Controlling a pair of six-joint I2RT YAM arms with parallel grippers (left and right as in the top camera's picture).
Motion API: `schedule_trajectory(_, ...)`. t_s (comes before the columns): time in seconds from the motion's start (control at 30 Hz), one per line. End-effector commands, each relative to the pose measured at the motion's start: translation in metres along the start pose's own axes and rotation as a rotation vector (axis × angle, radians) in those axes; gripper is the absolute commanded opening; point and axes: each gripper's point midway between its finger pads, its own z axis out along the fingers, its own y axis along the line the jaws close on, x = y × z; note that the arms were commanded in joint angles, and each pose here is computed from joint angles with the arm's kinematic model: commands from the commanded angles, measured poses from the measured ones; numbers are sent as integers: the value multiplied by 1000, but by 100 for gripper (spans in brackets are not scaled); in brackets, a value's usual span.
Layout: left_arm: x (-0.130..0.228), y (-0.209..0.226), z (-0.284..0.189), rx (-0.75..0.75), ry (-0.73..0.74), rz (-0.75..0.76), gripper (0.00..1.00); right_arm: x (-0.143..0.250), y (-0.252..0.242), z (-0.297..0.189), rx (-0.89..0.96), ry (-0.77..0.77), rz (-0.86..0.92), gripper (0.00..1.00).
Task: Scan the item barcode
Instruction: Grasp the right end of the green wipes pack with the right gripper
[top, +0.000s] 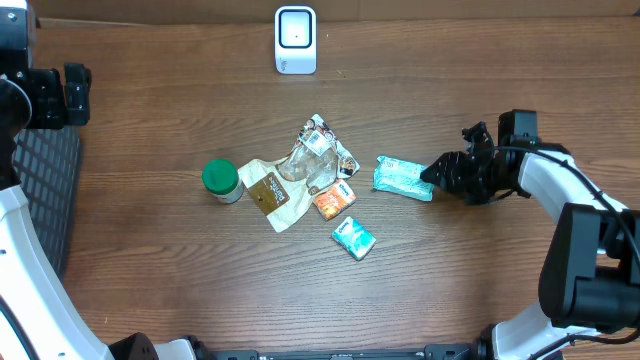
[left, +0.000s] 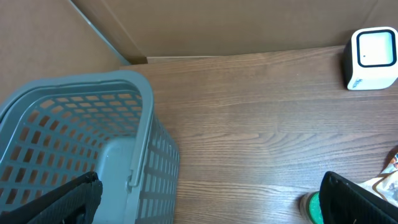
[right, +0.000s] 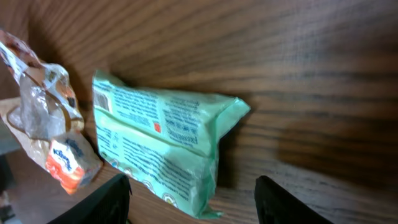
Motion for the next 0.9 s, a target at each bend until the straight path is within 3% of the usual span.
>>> schedule_trajectory(0.0, 0, 2, -1, -3, -3, 12, 100, 7, -3, 11, -33, -11, 53, 57)
schedule_trajectory(0.53, 0, 2, -1, -3, -3, 12, 99, 24, 6, 48, -107, 5, 67, 47)
schedule_trajectory(0.67, 0, 2, -1, -3, -3, 12, 99, 25, 5, 51, -116, 14, 77, 34)
schedule_trajectory(0.77, 0, 2, -1, -3, -3, 12, 100, 25, 5, 51, -117, 13, 76, 4)
schedule_trajectory(0.87, 0, 2, -1, -3, -3, 12, 100, 24, 8, 50, -128, 15, 68, 4)
